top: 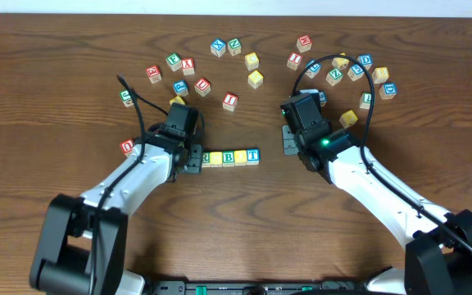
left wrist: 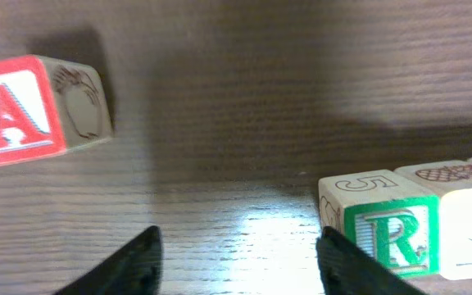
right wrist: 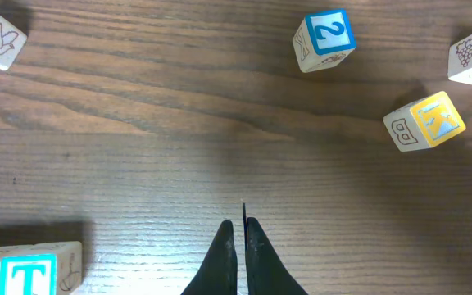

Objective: Spell out ROBOT
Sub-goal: 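Lift the left gripper up and away from the row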

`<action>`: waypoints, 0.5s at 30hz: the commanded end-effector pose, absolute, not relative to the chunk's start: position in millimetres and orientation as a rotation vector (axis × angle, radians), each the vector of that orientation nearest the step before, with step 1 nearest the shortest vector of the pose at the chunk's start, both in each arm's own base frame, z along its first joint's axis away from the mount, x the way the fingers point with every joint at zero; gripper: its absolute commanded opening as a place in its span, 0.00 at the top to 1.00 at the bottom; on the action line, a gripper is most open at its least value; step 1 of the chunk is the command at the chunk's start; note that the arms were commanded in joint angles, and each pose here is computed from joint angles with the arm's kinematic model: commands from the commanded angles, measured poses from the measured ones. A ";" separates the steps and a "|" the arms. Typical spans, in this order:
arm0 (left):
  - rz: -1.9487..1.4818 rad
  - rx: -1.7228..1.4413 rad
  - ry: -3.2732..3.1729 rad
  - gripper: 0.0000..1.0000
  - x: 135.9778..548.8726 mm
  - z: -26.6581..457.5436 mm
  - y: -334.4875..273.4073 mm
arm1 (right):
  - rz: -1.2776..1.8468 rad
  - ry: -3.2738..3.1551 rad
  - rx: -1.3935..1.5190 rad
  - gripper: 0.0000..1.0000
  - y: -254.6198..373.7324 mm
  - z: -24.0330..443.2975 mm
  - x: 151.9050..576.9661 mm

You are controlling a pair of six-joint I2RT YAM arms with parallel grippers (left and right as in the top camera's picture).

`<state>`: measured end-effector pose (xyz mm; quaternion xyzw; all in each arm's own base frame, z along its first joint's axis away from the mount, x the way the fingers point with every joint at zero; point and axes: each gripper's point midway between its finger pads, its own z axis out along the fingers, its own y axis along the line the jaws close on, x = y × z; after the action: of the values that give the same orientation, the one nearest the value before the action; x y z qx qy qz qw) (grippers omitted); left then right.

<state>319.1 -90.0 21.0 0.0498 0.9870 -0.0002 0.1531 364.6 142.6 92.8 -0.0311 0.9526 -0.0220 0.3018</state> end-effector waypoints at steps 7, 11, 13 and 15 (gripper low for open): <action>-0.082 0.101 2.524 0.29 348.8 124.1 -94.9 | -0.062 2.487 -0.089 0.99 141.1 107.5 371.2; 0.006 0.086 2.536 0.30 338.2 129.7 -80.2 | -0.063 2.489 -0.089 0.99 140.9 107.2 370.8; 0.037 0.078 2.554 0.30 332.4 128.6 -75.0 | -0.063 2.490 -0.089 0.99 140.8 107.1 370.7; 0.034 0.074 2.551 0.30 331.2 130.7 -74.8 | -0.063 2.488 -0.088 0.99 140.8 107.4 371.1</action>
<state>327.6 -82.1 121.7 0.0367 0.9602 -0.0042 0.2769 364.8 142.7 93.1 -0.0345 0.9523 -0.0230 0.3024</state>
